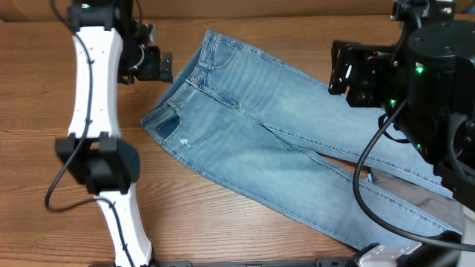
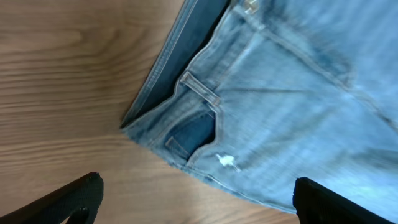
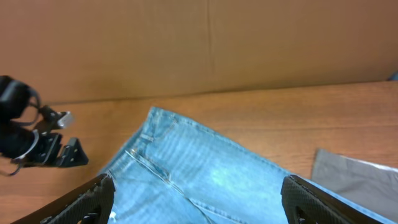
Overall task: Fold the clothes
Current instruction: 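Grasp the jeans waistband with the left gripper and drag it left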
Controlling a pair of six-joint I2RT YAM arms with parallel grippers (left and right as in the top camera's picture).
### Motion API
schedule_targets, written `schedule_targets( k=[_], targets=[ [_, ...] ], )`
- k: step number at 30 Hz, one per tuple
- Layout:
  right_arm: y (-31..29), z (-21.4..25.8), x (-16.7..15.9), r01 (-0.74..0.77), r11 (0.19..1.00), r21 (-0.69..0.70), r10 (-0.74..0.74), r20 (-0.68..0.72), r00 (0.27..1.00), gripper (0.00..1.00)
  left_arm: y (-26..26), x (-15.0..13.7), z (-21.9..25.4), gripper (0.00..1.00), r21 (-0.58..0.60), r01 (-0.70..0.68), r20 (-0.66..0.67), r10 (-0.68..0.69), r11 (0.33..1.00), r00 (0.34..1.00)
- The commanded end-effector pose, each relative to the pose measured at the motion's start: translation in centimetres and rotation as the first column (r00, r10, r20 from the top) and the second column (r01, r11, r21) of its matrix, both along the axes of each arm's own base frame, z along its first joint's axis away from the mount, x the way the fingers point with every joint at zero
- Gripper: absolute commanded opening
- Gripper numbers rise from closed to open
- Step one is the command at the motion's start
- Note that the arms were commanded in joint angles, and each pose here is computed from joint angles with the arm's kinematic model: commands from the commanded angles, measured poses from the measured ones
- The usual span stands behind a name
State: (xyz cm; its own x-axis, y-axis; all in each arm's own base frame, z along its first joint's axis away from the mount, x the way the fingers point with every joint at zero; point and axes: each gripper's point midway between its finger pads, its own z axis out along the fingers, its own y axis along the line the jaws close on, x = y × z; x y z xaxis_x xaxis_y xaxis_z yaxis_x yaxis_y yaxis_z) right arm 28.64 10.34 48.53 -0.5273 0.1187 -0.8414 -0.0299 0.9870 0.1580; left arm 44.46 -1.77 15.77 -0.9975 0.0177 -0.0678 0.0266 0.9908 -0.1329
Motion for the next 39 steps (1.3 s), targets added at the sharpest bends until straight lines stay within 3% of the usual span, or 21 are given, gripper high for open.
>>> schedule_targets(
  k=[1, 3, 12, 14, 20, 21, 22, 24, 25, 29, 33, 39],
  targets=[
    [-1.0, 0.3, -0.3, 0.028, 1.000, 0.006, -0.028, 0.009, 1.000, 0.89, 0.2, 0.4, -4.8, 0.99, 0.013, 0.033, -0.100, -0.032, 0.999, 0.994],
    [-1.5, 0.0, -0.4, 0.050, 0.999, 0.010, -0.050, -0.008, 0.999, 0.90, 0.1, 0.4, -7.2, 0.92, 0.011, 0.034, -0.152, -0.032, 0.999, 0.988],
    [-2.4, -1.0, -0.6, 0.080, 0.997, -0.001, -0.080, -0.051, 0.995, 0.91, 1.2, 0.9, -13.7, 0.89, 0.050, 0.036, -0.240, -0.023, 0.998, 0.971],
    [-2.4, -1.1, -0.5, 0.082, 0.997, -0.001, -0.082, -0.054, 0.995, 0.91, 1.3, 1.2, -14.4, 0.80, 0.048, 0.030, -0.236, -0.017, 0.998, 0.972],
    [-2.2, -1.2, -0.1, 0.082, 0.997, -0.003, -0.082, -0.056, 0.995, 0.91, 1.3, 1.2, -16.0, 0.66, 0.048, 0.034, -0.255, -0.020, 0.998, 0.967],
    [-2.1, -1.2, 0.0, 0.082, 0.997, -0.002, -0.082, -0.054, 0.995, 0.91, 1.3, 1.1, -16.3, 0.61, 0.047, 0.034, -0.264, -0.020, 0.998, 0.964],
    [-2.1, -1.1, 0.0, 0.082, 0.997, 0.001, -0.082, -0.050, 0.995, 0.91, 1.3, 0.8, -16.7, 0.40, 0.043, 0.033, -0.281, -0.019, 0.999, 0.960],
    [-2.1, -1.0, 0.1, 0.082, 0.997, 0.002, -0.082, -0.048, 0.995, 0.91, 1.3, 0.5, -16.6, 0.13, 0.043, 0.034, -0.291, -0.020, 0.999, 0.957],
    [-2.1, -1.0, 0.1, 0.082, 0.997, 0.002, -0.082, -0.048, 0.995, 0.91, 1.4, 0.4, -16.5, 0.04, 0.048, 0.032, -0.293, -0.017, 0.998, 0.956],
    [-2.1, -1.0, 0.1, 0.082, 0.997, 0.002, -0.082, -0.048, 0.995, 0.91, 5.8, -0.1, -15.4, 0.04, 0.225, -0.160, -0.287, 0.222, 0.961, 0.932],
    [-2.2, -1.2, -0.1, 0.082, 0.997, -0.004, -0.082, -0.057, 0.995, 0.91, 11.2, -1.0, -13.0, 0.04, 0.247, -0.360, -0.247, 0.418, 0.900, 0.874],
    [-2.2, -1.3, -0.1, 0.082, 0.997, -0.006, -0.082, -0.060, 0.995, 0.91, 23.8, -6.5, -7.0, 0.04, 0.232, -0.694, -0.168, 0.731, 0.681, 0.661]
  ],
)
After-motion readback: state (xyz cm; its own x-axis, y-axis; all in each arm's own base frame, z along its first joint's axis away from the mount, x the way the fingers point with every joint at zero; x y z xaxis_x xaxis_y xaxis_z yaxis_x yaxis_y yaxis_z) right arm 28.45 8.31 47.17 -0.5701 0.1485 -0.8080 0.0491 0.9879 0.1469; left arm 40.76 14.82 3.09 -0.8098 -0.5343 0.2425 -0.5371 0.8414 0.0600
